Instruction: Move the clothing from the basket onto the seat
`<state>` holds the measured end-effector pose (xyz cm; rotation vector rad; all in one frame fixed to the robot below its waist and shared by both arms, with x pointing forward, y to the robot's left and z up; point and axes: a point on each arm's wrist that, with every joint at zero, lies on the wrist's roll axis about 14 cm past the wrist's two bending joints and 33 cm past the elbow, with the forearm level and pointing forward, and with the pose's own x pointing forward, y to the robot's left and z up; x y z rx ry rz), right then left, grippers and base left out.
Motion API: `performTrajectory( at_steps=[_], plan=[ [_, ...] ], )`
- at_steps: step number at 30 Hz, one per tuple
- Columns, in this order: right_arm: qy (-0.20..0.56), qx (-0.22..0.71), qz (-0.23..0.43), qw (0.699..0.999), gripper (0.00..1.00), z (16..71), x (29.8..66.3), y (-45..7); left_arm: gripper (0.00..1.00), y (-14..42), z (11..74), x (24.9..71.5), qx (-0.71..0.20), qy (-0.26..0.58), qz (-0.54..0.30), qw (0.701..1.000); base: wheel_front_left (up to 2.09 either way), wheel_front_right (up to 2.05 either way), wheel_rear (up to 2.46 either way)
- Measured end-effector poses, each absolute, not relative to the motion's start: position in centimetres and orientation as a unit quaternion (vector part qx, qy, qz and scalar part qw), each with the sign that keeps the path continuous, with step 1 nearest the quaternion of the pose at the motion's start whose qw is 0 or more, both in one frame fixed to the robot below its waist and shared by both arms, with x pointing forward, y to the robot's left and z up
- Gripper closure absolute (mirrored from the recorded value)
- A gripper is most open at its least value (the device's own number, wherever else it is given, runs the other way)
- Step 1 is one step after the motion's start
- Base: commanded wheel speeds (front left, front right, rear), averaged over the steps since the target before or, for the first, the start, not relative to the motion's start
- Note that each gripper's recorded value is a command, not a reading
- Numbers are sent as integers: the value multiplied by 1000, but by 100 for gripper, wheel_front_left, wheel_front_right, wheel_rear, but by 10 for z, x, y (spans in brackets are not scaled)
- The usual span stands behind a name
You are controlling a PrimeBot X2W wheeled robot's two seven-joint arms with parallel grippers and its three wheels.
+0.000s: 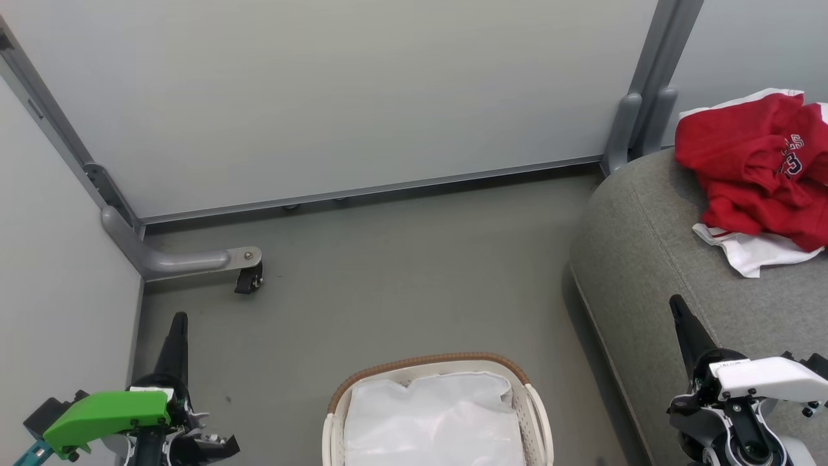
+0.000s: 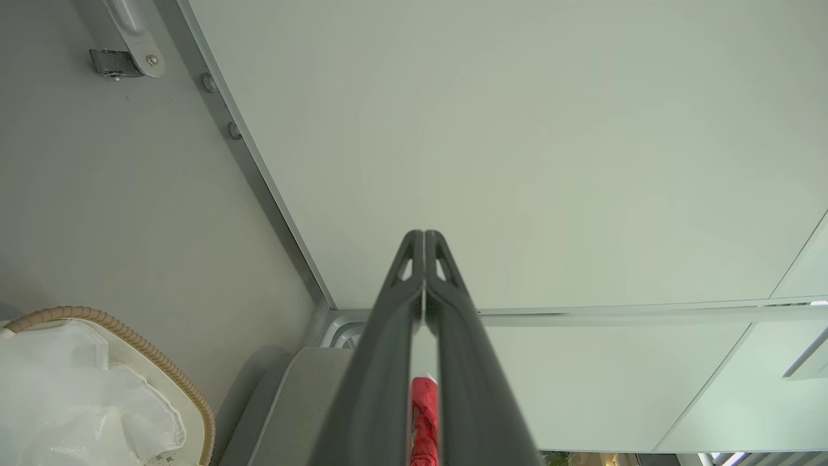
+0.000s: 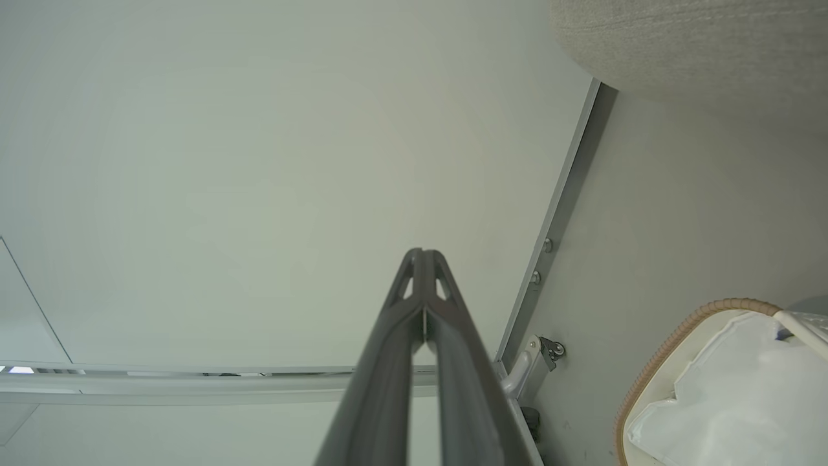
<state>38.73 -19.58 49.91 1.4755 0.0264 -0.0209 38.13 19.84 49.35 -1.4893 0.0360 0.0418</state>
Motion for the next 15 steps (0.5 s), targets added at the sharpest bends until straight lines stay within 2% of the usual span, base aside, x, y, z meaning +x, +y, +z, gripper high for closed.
performTrajectory(
  at_steps=[15],
  plan=[
    [4, 709, -3, 705, 100, 504, 388, -199, 100, 199, 504, 388, -709, 4, 4, 705, 0, 0, 0]
  ],
)
